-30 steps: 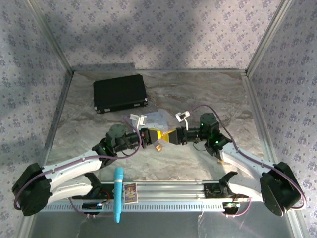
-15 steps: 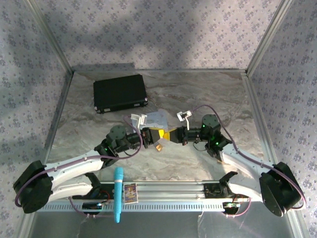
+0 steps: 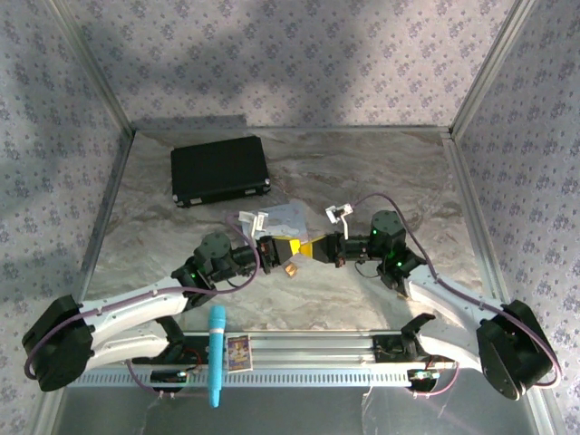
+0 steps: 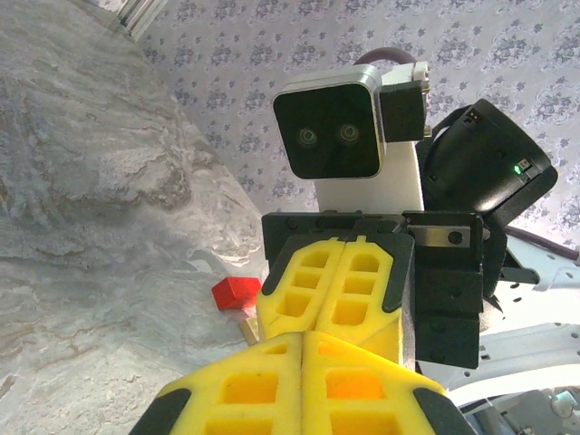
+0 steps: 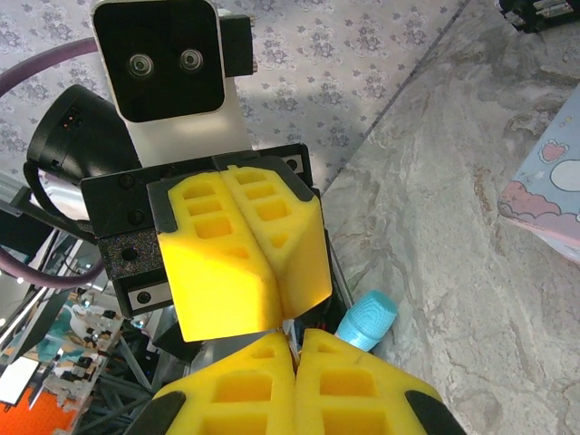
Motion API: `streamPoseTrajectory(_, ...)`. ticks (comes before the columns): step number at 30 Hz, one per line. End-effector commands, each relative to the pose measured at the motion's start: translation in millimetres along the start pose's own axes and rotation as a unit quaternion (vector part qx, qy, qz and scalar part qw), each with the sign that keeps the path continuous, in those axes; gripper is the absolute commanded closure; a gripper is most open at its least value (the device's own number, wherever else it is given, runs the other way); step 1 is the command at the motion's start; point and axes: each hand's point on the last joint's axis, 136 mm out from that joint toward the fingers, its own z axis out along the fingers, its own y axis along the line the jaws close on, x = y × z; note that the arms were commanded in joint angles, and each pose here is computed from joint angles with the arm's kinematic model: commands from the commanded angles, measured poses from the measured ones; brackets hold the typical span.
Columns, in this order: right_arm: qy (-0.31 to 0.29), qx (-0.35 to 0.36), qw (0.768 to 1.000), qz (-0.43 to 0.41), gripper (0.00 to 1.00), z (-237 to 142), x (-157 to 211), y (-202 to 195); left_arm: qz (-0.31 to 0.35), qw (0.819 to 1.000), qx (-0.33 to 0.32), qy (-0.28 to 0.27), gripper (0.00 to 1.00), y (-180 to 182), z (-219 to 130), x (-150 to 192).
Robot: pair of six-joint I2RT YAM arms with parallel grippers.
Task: Unlock the padlock with the key
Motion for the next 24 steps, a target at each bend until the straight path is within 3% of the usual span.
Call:
streamPoseTrajectory(1, 0.005, 0.013, 1.0, 0.004, 1.0, -3, 6, -7, 0.0, 0.999, -0.016, -0.037, 0.92, 3, -4, -16)
streamPoseTrajectory(2, 0.006, 0.016, 1.0, 0.005, 1.0, -3, 7, -8, -0.002, 0.999, -0.024, -0.043, 0.74, 6, -5, -18)
streamPoseTrajectory(4, 0.008, 0.032, 0.999, 0.01, 1.0, -4, 11, -15, -0.005, 0.997, -0.058, -0.058, 0.09, 15, -10, -23)
streamPoseTrajectory(5, 0.008, 0.047, 0.999, 0.015, 1.0, -6, 13, -22, -0.008, 0.994, -0.085, -0.067, 0.0, 23, -15, -25)
streamPoseTrajectory(9, 0.01, 0.11, 0.993, 0.047, 1.0, -18, 22, -53, -0.031, 0.966, -0.247, -0.073, 0.0, 69, -39, -24)
streamPoseTrajectory(11, 0.011, 0.155, 0.986, 0.065, 1.0, -28, 27, -72, -0.055, 0.934, -0.348, -0.06, 0.04, 96, -57, -10)
streamPoseTrajectory(13, 0.009, 0.189, 0.979, 0.071, 1.0, -37, 29, -86, -0.087, 0.907, -0.409, -0.061, 0.13, 116, -68, 6)
streamPoseTrajectory(20, 0.018, 0.233, 0.969, 0.074, 1.0, -45, 39, -102, -0.115, 0.887, -0.442, -0.074, 0.29, 131, -53, 52)
streamPoseTrajectory(24, 0.014, 0.239, 0.968, 0.08, 1.0, -46, 48, -108, -0.133, 0.88, -0.447, -0.092, 0.29, 150, -47, 64)
